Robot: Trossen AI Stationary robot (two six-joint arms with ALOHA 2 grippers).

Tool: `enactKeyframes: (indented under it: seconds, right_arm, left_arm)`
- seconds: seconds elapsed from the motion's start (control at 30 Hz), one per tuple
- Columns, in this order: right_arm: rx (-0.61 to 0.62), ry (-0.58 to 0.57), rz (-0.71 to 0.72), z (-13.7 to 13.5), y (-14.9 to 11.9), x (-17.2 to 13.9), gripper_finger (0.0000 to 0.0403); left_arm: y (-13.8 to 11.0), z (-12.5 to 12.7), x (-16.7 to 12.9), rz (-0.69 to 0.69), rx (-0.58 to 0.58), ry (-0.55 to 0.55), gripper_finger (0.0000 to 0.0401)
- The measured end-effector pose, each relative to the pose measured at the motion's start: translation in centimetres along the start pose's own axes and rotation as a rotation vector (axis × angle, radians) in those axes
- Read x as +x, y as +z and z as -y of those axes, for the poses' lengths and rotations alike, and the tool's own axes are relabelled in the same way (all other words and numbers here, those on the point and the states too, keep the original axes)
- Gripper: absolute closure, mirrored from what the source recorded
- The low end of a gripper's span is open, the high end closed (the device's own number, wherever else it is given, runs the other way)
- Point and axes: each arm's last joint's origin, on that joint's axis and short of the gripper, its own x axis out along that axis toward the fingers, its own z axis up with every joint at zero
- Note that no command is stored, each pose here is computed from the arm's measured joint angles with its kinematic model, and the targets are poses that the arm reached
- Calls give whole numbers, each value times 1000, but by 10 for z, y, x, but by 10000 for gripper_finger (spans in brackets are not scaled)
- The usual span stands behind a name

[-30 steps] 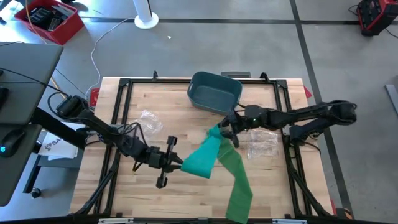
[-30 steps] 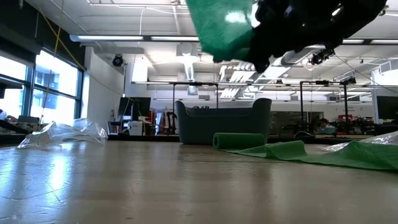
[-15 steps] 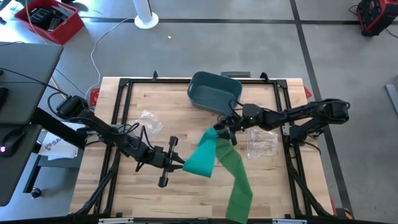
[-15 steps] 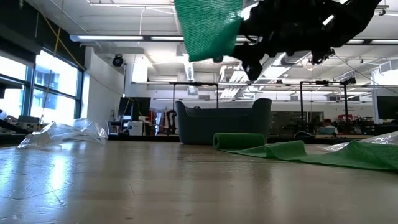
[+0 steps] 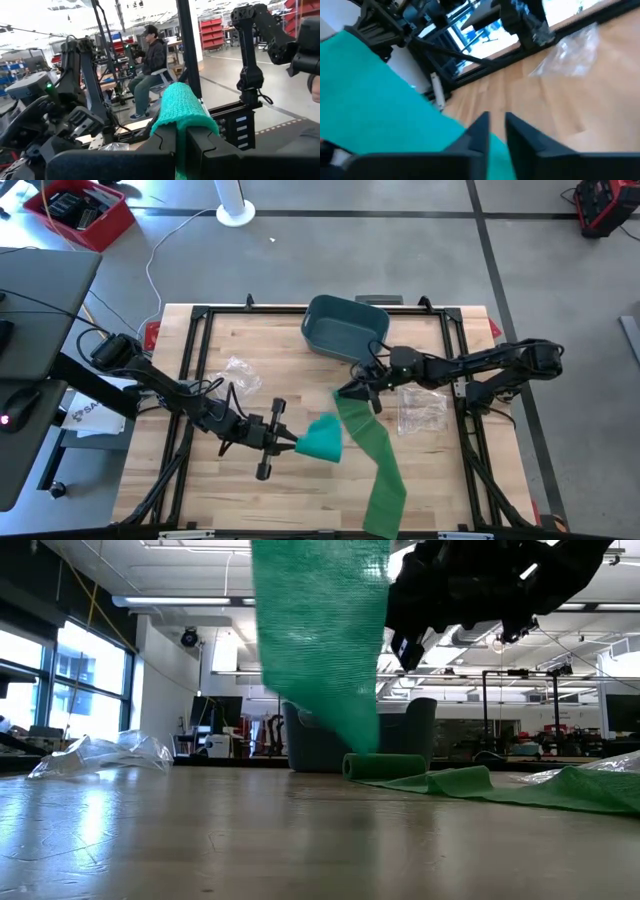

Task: Roll bandage
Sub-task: Roll the light green bandage

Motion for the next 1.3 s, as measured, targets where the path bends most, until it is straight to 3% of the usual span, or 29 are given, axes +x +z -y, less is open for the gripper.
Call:
enactKeyframes:
  seconds: [0.1, 0.27, 0.47, 0.6, 0.67, 1.0, 1.3]
  right_arm:
    - [-55, -14, 17, 1, 5, -5, 396]
    - [-169, 1, 58, -12, 18, -19, 346]
    - [-579, 158, 139, -70, 15, -23, 275]
    - [-746, 52, 203, -98, 4, -19, 253]
    - [-782, -5, 239, -105, 3, -19, 243]
    - [-814, 37, 312, -130, 13, -19, 222]
    - [-820, -10, 234, -137, 25, -15, 222]
  left_arm:
    - [0, 0, 0, -1, 0, 6, 400]
    - [0, -1, -1, -15, 21, 70, 400]
    - [6, 0, -5, -23, 125, 176, 400]
    - [9, 0, -8, -36, 153, 237, 400]
    - [11, -1, -9, -34, 163, 254, 400]
    - [21, -13, -9, 34, 168, 312, 400]
    - [17, -34, -4, 47, 78, 373, 400]
